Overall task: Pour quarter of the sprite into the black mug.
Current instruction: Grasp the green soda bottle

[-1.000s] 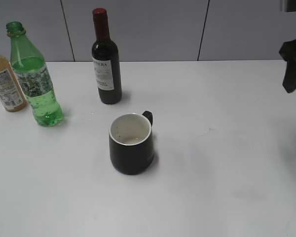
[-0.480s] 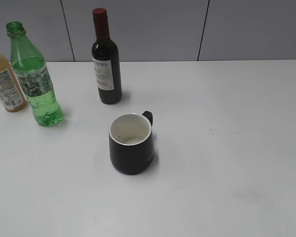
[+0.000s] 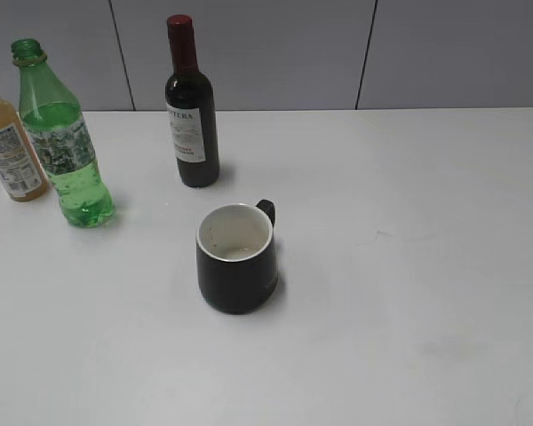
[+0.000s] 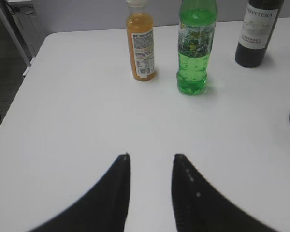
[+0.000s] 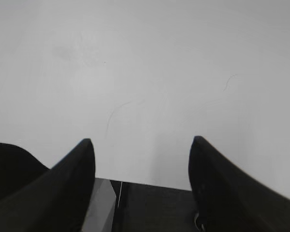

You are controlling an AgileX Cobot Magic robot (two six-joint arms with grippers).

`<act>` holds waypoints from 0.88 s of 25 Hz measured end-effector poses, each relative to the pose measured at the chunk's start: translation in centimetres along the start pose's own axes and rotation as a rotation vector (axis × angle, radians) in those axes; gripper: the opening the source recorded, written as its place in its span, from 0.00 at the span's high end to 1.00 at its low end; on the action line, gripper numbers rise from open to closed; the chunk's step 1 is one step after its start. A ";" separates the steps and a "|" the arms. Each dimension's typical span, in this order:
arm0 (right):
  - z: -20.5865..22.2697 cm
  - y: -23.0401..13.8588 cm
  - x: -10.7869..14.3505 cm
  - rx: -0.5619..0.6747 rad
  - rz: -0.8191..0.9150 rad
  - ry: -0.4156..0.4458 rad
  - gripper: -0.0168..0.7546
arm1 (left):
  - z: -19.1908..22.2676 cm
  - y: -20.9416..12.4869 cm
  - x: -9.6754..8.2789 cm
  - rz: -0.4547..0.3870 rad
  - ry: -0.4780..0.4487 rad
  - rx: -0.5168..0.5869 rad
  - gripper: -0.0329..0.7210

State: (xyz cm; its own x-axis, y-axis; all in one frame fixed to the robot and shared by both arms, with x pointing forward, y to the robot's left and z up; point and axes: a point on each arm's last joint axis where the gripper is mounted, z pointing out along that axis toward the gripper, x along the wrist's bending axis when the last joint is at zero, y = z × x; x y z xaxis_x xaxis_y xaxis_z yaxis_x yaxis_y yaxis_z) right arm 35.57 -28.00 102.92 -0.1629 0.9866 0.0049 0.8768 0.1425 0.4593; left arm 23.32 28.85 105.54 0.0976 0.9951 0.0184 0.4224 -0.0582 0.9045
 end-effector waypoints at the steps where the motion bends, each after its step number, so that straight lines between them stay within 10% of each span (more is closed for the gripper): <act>1: -0.2 -0.5 0.0 -0.027 0.000 0.000 0.37 | 0.0 0.0 0.0 0.000 0.000 0.000 0.64; 22: -4.8 -7.9 0.0 -0.535 -0.020 -0.021 0.37 | 0.0 0.0 0.0 0.000 0.000 0.000 0.61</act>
State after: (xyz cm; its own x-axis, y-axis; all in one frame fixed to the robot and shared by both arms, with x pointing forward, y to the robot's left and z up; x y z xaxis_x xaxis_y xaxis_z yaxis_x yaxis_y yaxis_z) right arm 26.43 -29.47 103.57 -0.1632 0.9863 -0.0234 0.5194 0.1060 0.8479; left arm 23.32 28.85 105.54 0.0976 0.9951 0.0184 0.4224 -0.0582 0.9045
